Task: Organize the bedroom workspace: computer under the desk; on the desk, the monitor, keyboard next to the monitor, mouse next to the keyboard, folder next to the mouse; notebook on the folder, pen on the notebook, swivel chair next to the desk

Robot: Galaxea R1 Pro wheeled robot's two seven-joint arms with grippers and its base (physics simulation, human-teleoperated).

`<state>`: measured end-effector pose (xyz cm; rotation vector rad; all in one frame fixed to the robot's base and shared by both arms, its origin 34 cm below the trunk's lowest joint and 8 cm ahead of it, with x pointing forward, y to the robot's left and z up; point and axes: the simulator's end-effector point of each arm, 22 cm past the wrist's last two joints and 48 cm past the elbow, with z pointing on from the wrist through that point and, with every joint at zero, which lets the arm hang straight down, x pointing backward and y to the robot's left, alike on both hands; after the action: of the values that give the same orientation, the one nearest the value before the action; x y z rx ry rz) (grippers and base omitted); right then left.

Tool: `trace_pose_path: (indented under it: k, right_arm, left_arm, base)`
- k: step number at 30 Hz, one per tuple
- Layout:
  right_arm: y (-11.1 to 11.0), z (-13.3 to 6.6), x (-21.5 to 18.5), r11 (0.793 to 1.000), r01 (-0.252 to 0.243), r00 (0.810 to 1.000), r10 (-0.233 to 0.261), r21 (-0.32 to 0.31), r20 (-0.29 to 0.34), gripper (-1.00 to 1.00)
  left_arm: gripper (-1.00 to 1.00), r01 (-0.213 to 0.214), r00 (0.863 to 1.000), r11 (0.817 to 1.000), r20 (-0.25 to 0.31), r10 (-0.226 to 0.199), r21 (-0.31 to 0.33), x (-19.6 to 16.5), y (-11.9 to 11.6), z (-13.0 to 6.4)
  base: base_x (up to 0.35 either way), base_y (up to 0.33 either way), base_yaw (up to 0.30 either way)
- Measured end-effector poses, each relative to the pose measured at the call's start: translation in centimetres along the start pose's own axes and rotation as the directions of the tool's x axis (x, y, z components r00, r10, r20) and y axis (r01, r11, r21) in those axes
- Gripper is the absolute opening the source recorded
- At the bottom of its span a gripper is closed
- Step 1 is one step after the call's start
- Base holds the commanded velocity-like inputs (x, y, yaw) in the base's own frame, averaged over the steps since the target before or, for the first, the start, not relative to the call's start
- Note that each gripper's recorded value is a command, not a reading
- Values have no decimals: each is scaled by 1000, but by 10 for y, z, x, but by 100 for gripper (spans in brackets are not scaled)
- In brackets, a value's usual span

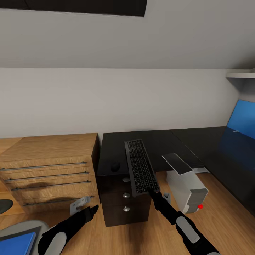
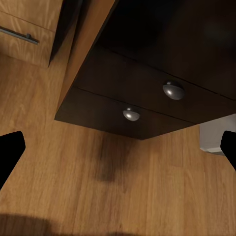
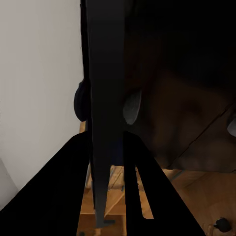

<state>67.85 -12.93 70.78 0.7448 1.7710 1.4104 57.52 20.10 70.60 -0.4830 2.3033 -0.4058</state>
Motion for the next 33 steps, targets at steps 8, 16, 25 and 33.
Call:
trace_pose_path:
  k: [8, 16, 25, 33]
  right_arm:
    - [2, 0, 0, 1000, -1, 1000, 1, -11, 0, -100]
    - [4, 0, 0, 1000, 4, 1000, -4, -12, -3, -100]
    - [20, -1, -4, 1000, 3, 1000, -3, -12, -3, -100]
    - [42, -4, -17, 999, 18, 1000, -18, -34, 2, -100]
  left_arm:
    - [100, 0, 1000, 1000, -1, 0, -1, 0, 0, 0]
    - [100, -1, 1000, 1000, 0, 1, -2, -1, 0, -1]
    - [100, -5, 1000, 1000, 2, 5, -9, -13, -5, -11]
    - [100, -7, 1000, 1000, 0, 7, -8, -21, -13, -19]
  base:
    - [0, 0, 0]
    - [0, 0, 0]
    - [-36, -10, 0]
    - [-295, -123, 0]
